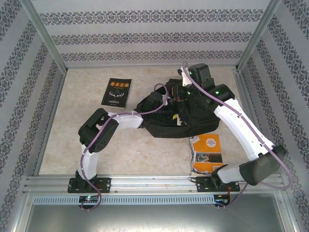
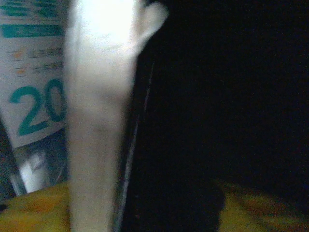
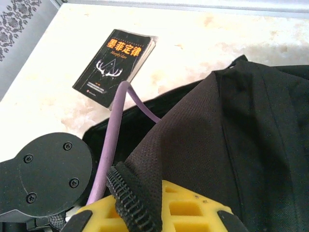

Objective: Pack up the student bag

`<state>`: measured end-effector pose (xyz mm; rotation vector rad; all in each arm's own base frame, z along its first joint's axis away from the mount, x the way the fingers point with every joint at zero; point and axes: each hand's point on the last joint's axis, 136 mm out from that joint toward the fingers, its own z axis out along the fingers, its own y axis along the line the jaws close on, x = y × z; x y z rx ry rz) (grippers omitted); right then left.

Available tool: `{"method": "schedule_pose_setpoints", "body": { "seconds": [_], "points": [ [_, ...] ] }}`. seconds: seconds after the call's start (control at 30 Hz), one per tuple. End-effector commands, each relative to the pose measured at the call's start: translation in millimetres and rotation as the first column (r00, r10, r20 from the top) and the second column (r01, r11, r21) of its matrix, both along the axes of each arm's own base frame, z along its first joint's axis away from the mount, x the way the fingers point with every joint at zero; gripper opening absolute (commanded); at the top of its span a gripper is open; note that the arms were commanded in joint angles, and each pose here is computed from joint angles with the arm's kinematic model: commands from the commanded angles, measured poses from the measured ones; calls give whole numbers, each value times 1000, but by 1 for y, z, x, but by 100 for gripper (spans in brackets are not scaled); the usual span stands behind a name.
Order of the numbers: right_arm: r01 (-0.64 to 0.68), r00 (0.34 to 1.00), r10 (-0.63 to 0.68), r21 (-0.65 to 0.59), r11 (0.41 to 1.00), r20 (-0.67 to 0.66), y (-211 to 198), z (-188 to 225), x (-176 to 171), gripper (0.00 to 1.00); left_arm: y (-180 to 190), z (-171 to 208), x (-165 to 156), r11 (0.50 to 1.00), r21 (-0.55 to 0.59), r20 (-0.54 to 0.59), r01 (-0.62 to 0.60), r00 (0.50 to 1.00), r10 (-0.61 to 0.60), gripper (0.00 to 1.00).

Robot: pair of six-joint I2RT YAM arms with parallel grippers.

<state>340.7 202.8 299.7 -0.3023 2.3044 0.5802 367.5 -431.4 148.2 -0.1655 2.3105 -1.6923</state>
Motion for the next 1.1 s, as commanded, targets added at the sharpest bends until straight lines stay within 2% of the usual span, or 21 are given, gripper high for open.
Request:
{"method": "schedule_pose_setpoints", "body": {
  "seconds": [0.0, 0.13, 0.4, 0.53, 0.8, 0.97, 1.07],
  "points": [
    [9, 1000, -11, 69, 998, 26, -3, 10, 1, 0, 17, 37, -6, 1000, 13, 119, 6, 993, -7, 75],
    [27, 999, -29, 82, 996, 22, -10, 7, 4, 0, 52, 52, -14, 998, 61, 157, -17, 988, 7, 84],
    [151, 988, -153, 106, 983, 5, -39, -6, 27, 0, 114, 94, -40, 989, 136, 259, -52, 966, 15, 91],
    [220, 974, -224, 118, 968, 23, -58, 3, 45, 0, 153, 105, -45, 966, 229, 296, -124, 954, 52, 93],
    [304, 943, -316, 123, 945, 99, -83, 38, 85, 0, 211, 92, -45, 901, 355, 292, -250, 945, 147, 95],
    [276, 946, -291, 119, 954, 139, -77, 57, 109, 0, 224, 75, -47, 873, 410, 263, -264, 951, 164, 94],
    [238, 961, -249, 104, 966, 119, -64, 49, 120, 0, 228, 70, -49, 867, 419, 262, -270, 950, 169, 95]
  ]
}}
